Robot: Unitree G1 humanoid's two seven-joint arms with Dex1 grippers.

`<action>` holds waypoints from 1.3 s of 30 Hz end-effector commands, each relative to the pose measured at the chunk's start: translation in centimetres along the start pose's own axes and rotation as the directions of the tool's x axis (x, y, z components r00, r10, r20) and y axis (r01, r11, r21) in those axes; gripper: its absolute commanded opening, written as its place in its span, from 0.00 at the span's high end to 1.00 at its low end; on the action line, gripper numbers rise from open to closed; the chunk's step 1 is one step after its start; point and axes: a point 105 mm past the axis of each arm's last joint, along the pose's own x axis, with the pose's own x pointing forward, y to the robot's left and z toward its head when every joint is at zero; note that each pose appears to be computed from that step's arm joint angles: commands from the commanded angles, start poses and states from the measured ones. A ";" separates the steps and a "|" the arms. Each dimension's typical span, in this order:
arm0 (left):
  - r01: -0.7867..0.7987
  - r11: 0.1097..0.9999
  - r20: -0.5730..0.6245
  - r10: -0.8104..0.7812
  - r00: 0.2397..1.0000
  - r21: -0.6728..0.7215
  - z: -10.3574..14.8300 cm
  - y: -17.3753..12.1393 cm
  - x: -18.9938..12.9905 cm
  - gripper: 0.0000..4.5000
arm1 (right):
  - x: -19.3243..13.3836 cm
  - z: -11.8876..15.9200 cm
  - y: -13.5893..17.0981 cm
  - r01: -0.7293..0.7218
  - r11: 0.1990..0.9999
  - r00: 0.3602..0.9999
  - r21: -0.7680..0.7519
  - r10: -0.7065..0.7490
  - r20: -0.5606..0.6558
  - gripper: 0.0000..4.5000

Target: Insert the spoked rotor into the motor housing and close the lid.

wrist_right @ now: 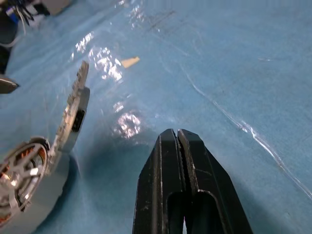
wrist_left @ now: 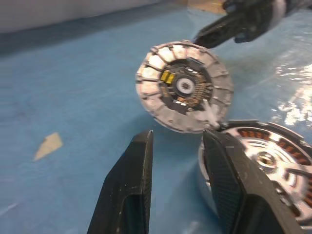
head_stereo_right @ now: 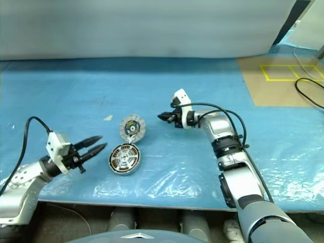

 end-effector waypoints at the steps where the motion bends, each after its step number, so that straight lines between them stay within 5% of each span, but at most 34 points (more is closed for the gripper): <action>1: -0.064 0.997 0.061 0.067 0.996 -0.041 1.3 2.1 -0.2 0.62 | -1.5 1.0 3.7 -0.179 0.981 0.983 -0.072 0.181 0.013 1.00; 5: -0.080 0.993 0.066 0.086 0.994 -0.088 1.0 4.5 1.6 0.62 | -3.4 -2.2 7.6 -0.356 0.933 0.931 -0.053 0.349 -0.109 1.00; 12: -0.014 0.981 0.080 0.030 0.996 -0.195 0.6 6.8 7.9 0.62 | -2.6 -1.8 9.7 -0.472 0.876 0.873 -0.102 0.447 -0.195 1.00; 19: 0.082 0.963 -0.003 -0.086 0.996 -0.257 -1.1 5.7 13.2 0.62 | 1.2 -1.6 12.7 -0.552 0.819 0.822 -0.156 0.503 -0.266 1.00; 29: 0.218 0.927 0.005 -0.227 0.974 -0.304 -1.0 3.4 15.4 0.62 | 1.9 -2.5 12.5 -0.506 0.848 0.846 -0.158 0.452 -0.281 1.00; 35: 0.325 0.897 0.036 -0.330 0.943 -0.299 -0.6 2.1 15.5 0.98 | 1.8 -2.8 12.3 -0.479 0.866 0.859 -0.143 0.430 -0.278 1.00; 39: 0.425 0.862 0.041 -0.431 0.901 -0.277 -0.5 0.2 16.0 0.99 | 2.0 -3.8 12.4 -0.482 0.865 0.852 -0.142 0.424 -0.308 1.00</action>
